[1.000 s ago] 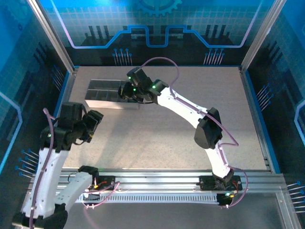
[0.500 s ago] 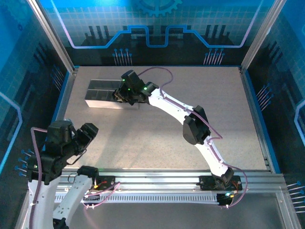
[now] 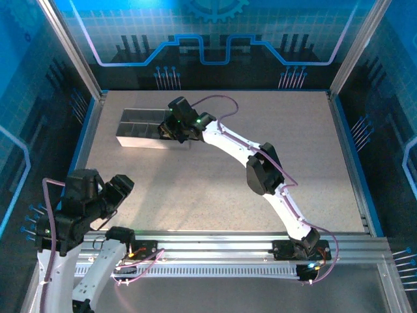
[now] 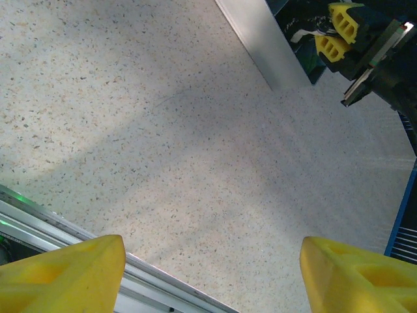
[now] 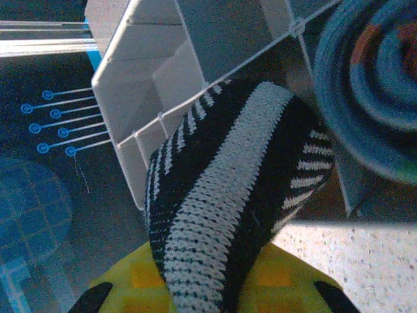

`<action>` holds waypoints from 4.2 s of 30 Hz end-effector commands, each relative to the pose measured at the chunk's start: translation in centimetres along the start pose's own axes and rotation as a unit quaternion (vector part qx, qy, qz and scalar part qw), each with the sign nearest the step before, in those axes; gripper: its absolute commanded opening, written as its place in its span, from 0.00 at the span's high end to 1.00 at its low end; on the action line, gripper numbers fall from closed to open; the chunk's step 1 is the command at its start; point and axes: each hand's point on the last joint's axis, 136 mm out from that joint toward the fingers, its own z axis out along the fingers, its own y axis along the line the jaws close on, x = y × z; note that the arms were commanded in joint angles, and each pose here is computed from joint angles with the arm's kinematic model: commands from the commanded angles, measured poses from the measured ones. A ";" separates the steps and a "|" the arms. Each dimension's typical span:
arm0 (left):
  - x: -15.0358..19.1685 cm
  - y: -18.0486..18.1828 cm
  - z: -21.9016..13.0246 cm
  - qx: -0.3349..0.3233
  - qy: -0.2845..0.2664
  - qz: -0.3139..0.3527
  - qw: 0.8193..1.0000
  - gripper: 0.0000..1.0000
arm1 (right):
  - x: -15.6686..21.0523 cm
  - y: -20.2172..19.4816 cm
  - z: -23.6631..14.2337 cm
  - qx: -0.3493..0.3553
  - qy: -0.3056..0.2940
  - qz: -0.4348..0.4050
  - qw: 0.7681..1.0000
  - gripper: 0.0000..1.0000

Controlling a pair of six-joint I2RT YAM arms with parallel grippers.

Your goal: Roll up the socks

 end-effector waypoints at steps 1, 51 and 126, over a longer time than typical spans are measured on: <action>0.5 0.5 -0.4 -0.003 0.007 0.010 1.000 0.29 | -1.5 -1.2 0.9 0.019 -0.018 0.026 0.999 1.00; -0.5 -0.8 2.0 -0.005 0.009 -0.002 1.000 0.27 | -1.1 -4.8 -9.7 0.180 -0.019 0.092 0.979 0.26; -12.9 -2.7 28.2 0.015 -0.304 0.364 0.880 0.01 | -21.9 -29.5 -26.7 0.155 -0.370 -0.511 0.760 0.00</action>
